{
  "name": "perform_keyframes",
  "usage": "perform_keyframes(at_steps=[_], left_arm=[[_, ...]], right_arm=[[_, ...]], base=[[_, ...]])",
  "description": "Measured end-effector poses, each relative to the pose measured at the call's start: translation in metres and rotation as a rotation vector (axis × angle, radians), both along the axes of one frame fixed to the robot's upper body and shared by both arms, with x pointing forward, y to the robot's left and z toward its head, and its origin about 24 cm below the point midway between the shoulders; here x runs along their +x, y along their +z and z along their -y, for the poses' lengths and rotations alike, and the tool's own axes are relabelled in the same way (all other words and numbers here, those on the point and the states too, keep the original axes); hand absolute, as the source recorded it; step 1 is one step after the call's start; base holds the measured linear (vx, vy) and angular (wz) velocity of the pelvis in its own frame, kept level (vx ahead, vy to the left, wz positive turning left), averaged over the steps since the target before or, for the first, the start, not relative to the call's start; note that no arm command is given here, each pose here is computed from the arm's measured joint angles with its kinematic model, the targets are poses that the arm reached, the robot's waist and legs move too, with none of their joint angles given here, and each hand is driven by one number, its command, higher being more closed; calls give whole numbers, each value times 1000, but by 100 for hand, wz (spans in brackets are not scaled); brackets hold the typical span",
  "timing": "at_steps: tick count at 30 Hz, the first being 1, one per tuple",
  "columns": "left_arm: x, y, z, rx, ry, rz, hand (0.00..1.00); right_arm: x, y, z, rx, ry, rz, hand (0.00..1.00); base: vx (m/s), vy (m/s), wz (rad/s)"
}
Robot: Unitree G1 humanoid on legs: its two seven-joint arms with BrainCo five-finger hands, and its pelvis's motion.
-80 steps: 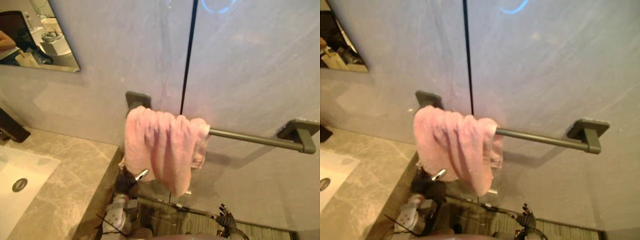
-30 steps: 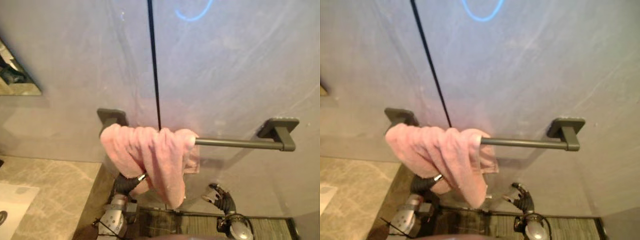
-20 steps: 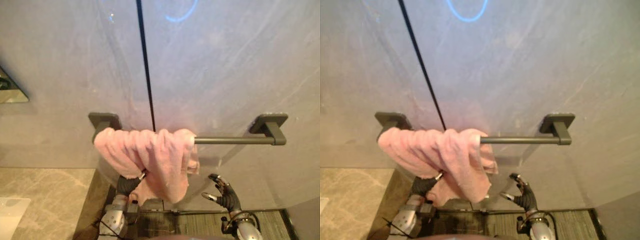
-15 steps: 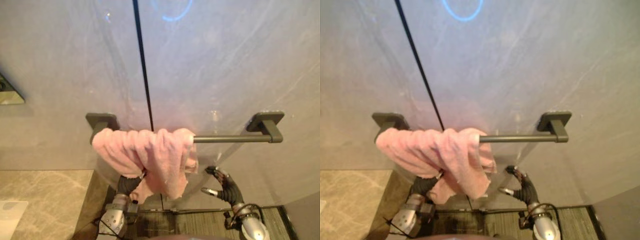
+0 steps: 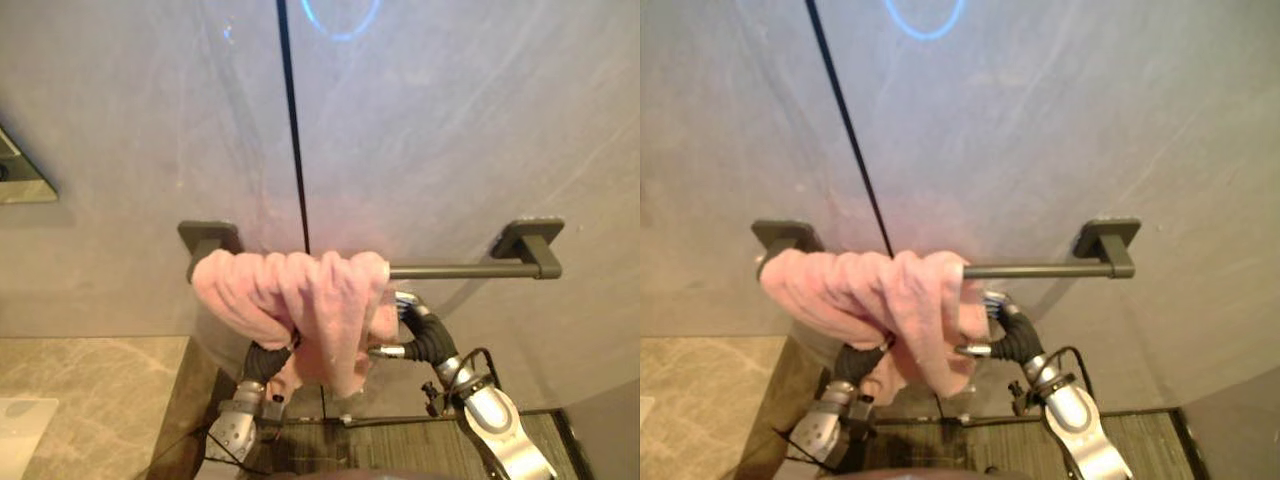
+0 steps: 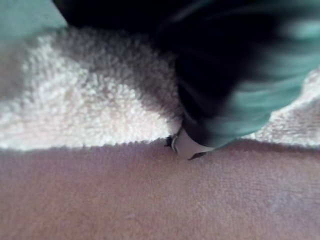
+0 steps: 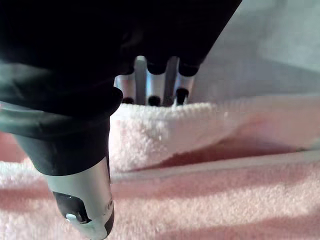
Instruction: Organize washtable
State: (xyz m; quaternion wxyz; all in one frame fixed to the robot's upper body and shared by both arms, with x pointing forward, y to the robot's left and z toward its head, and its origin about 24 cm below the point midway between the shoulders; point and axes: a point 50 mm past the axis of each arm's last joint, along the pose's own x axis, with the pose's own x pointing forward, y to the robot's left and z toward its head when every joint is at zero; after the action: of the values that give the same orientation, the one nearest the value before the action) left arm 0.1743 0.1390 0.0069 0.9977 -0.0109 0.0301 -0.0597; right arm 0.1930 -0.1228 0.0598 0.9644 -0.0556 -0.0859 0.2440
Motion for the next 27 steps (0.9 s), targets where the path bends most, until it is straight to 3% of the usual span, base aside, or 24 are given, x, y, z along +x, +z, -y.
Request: perform_keyframes(at_steps=[1, 2, 8, 18, 27], left_arm=[[2, 2, 0, -6, 0, 9, 100], [3, 3, 1, -9, 0, 16, 100], [9, 30, 4, -44, 9, 135, 100], [10, 35, 4, -53, 11, 156, 100], [11, 38, 7, -72, 10, 172, 100]], right_arm=[[2, -1, -4, -2, 18, -1, 0], [4, -2, -5, -3, 24, -4, 100], [10, -16, -10, -24, 37, -54, 100], [13, -24, -11, -10, 13, -90, 100], [14, -25, 5, 38, -109, -96, 100]], base=[[-41, 3, 5], [-53, 13, 10], [-55, 11, 20], [-14, -3, 4], [-16, 4, -4]])
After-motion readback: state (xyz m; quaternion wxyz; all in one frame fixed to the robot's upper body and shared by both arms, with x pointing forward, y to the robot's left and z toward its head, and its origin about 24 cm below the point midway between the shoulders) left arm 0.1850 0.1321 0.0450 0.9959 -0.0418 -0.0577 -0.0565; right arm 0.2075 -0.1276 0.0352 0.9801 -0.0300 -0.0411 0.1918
